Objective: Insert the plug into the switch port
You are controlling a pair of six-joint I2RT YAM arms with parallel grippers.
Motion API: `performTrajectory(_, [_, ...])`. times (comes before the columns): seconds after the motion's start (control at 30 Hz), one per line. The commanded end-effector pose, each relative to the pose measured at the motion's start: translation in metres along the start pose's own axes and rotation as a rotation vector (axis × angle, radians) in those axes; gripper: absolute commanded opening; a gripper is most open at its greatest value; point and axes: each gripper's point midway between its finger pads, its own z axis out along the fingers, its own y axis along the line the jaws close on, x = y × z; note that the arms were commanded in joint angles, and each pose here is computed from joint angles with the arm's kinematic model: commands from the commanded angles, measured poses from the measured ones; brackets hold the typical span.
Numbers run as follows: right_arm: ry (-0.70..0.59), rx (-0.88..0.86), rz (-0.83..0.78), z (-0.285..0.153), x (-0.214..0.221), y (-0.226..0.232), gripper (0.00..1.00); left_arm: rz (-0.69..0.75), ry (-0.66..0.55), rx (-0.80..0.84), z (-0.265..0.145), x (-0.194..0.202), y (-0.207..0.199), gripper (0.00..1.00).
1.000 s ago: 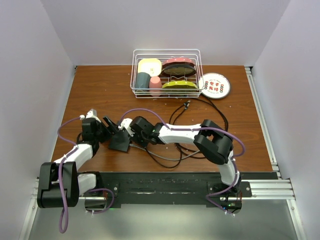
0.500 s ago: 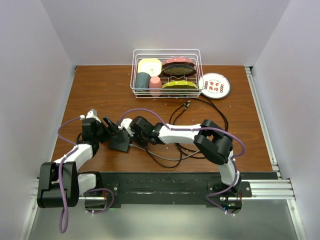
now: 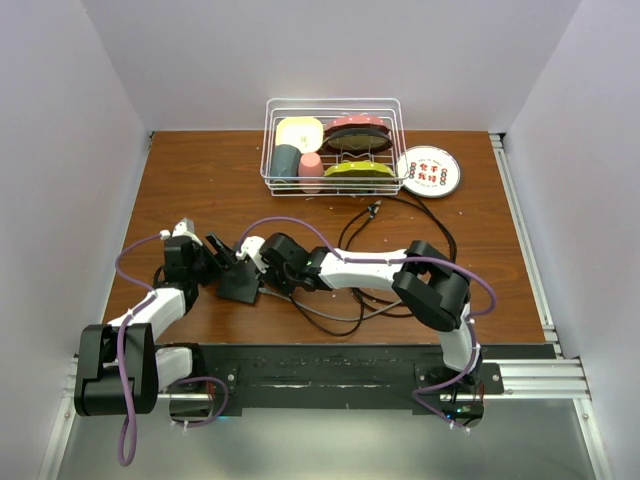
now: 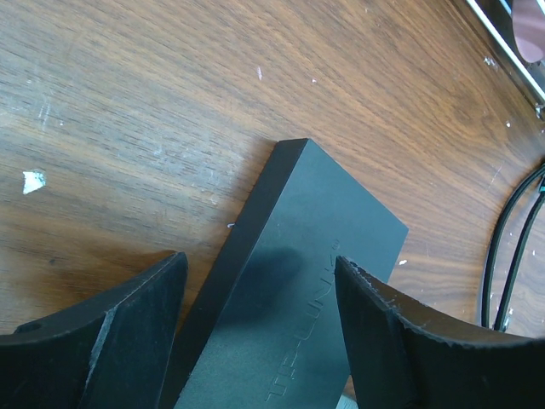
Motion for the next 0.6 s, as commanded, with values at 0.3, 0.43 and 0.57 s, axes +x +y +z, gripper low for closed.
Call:
performTrajectory(0.3, [-0.07, 0.013, -0.031, -0.002, -0.023, -0.001, 0.0, 0.026, 0.018, 0.04, 0.0, 0.004, -0.004, 0.74])
performTrajectory(0.43, [-0.065, -0.008, -0.04, 0.004, -0.022, 0.004, 0.0, 0.035, 0.01, 0.057, 0.0, 0.001, -0.008, 0.76])
performTrajectory(0.57, [-0.067, -0.026, -0.069, 0.007, -0.026, 0.012, 0.0, 0.061, -0.001, 0.058, 0.0, -0.006, -0.011, 0.77])
